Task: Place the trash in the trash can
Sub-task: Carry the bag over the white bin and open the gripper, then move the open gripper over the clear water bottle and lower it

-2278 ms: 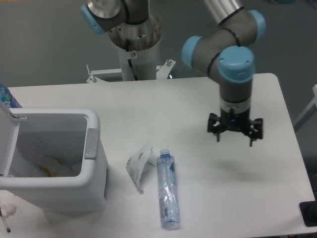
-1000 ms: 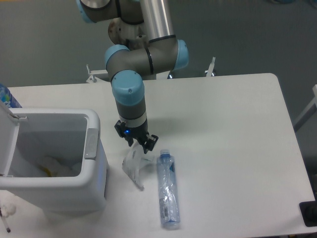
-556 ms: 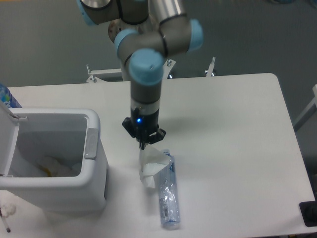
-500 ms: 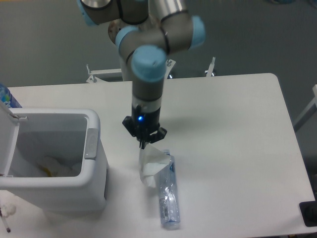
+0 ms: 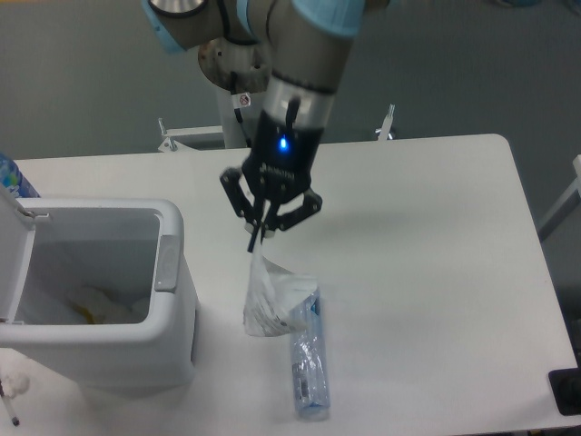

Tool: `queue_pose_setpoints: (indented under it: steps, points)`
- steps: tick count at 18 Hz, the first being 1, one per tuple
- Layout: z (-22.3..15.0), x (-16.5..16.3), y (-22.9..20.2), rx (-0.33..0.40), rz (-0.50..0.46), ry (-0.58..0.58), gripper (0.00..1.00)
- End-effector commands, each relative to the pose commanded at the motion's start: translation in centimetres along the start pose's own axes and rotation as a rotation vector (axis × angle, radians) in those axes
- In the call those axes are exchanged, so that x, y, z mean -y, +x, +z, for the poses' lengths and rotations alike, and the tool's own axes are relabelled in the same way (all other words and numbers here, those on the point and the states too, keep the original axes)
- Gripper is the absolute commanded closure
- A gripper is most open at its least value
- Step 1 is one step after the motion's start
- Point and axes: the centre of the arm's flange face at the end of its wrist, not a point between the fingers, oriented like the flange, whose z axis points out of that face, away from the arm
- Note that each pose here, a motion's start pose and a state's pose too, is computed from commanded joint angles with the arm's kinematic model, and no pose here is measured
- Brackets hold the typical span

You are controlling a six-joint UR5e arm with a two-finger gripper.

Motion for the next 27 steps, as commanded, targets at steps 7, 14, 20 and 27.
queue_pose_setpoints:
  steps: [7,14,20,27]
  points:
    - [2.0,0.7,11.0,-0.127,0.052,-0.013,0.67]
    - [3.1,0.3,15.0,-0.177,0.115,-0.018,0.00]
    - [4.3,1.3,-2.0,-0.019,-0.108,-0.012,0.00]
    - [14.5,-4.0,-19.4,0.102,-0.277,-0.174,0.00]
